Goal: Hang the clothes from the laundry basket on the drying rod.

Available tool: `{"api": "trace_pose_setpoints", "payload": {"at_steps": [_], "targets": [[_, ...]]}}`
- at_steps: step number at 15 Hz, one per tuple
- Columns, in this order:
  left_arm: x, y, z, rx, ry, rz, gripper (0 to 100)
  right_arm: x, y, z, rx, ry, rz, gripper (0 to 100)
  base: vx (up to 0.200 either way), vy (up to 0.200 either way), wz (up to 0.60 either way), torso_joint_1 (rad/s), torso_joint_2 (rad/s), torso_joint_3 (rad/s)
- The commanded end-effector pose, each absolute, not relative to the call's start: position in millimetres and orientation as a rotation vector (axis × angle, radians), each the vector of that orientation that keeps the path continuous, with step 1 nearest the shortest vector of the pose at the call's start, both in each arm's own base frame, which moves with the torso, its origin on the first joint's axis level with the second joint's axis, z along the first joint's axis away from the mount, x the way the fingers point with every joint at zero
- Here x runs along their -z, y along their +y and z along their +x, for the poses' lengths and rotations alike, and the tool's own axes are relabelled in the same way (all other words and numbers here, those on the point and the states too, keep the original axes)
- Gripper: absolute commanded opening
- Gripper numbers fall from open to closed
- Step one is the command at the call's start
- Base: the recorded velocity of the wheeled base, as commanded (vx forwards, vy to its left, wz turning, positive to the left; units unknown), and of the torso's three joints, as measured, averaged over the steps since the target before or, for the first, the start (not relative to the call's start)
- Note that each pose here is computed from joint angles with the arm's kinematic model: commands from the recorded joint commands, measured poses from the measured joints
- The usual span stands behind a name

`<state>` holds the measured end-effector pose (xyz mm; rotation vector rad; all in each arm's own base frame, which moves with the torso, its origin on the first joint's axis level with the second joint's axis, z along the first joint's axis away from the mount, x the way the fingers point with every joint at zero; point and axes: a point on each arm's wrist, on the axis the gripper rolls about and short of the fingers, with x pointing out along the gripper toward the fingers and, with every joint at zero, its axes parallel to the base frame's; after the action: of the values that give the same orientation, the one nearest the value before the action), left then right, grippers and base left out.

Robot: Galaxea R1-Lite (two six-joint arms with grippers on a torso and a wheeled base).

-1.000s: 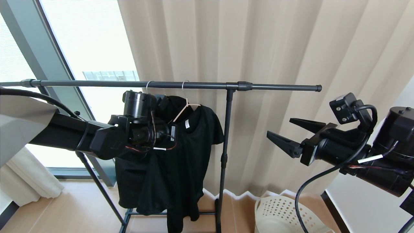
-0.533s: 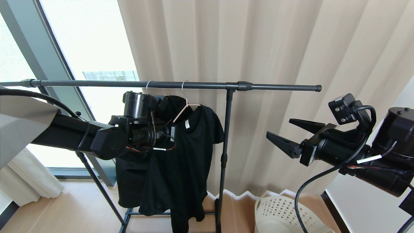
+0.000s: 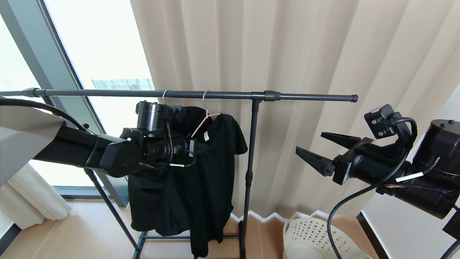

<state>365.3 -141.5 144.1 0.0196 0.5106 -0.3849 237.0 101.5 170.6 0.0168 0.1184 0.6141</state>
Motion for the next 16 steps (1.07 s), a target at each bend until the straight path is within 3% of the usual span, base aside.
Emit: {"api": "trace_pose_setpoints", "payload": {"at_steps": [1,9,16], "targets": [[-146,-141,364,0.385,0.506,0.018,100,-171,101,237,-0.615,0.117,0.017,100,0.0,0.0,0.0,0.0,0.0,0.0],[-186,-124,320,0.39,0.431,0.009,100,-181,99,229,-0.615,0.076,0.02,100,0.0,0.0,0.0,0.0,0.0,0.0],[-216,-90,229,0.404,0.346,0.01,100,-222,69,175,-0.492,-0.012,-0.048,100,0.0,0.0,0.0,0.0,0.0,0.0]]}}
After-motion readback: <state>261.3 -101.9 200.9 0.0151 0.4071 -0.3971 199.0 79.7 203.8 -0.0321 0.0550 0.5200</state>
